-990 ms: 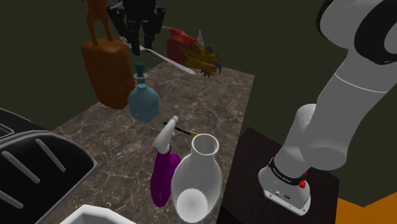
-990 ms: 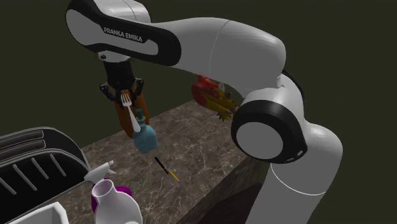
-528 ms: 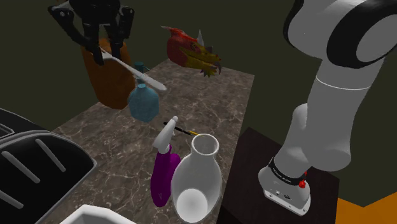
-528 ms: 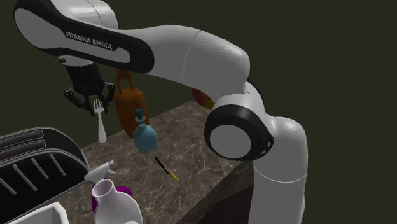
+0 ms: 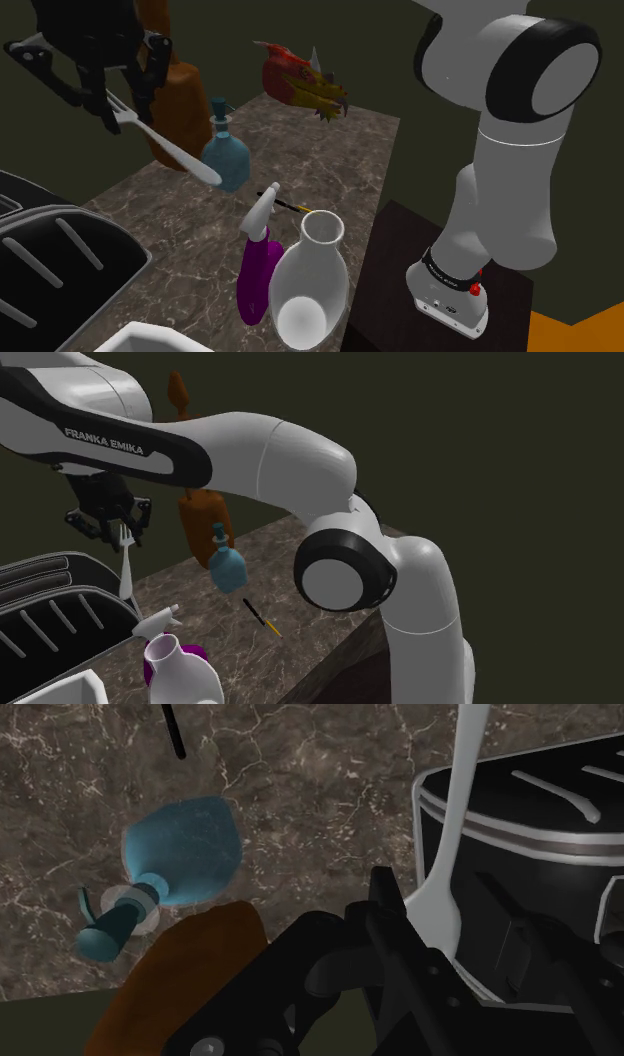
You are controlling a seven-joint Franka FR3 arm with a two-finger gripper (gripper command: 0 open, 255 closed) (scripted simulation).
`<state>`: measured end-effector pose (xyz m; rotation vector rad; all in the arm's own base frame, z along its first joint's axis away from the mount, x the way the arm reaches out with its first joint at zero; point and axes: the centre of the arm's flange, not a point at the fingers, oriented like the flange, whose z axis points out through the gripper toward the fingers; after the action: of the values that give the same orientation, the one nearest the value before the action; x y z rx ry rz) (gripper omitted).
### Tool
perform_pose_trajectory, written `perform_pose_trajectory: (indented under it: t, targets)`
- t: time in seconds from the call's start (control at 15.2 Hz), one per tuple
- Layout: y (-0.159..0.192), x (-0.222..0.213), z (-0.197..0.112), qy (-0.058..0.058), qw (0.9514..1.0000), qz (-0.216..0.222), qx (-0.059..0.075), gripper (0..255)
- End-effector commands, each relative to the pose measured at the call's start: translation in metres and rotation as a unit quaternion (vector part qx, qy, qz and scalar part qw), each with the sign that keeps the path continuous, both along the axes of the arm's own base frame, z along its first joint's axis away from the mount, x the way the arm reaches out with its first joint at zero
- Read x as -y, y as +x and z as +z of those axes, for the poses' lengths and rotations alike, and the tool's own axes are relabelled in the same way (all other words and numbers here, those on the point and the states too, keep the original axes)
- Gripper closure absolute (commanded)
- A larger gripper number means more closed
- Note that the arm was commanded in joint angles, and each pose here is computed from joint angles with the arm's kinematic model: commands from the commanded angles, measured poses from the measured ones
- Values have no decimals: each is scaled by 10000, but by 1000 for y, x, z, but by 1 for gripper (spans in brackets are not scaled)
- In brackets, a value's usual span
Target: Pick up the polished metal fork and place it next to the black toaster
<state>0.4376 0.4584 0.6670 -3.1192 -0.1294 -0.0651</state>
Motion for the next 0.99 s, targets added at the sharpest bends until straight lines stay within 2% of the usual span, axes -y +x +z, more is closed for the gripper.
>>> perform_pose_trajectory:
  t: [0.0, 0.92]
  targets:
    - [-1, 0, -10, 3, 10000, -2, 2, 255]
    - [-1, 0, -84, 3, 10000, -2, 2, 255]
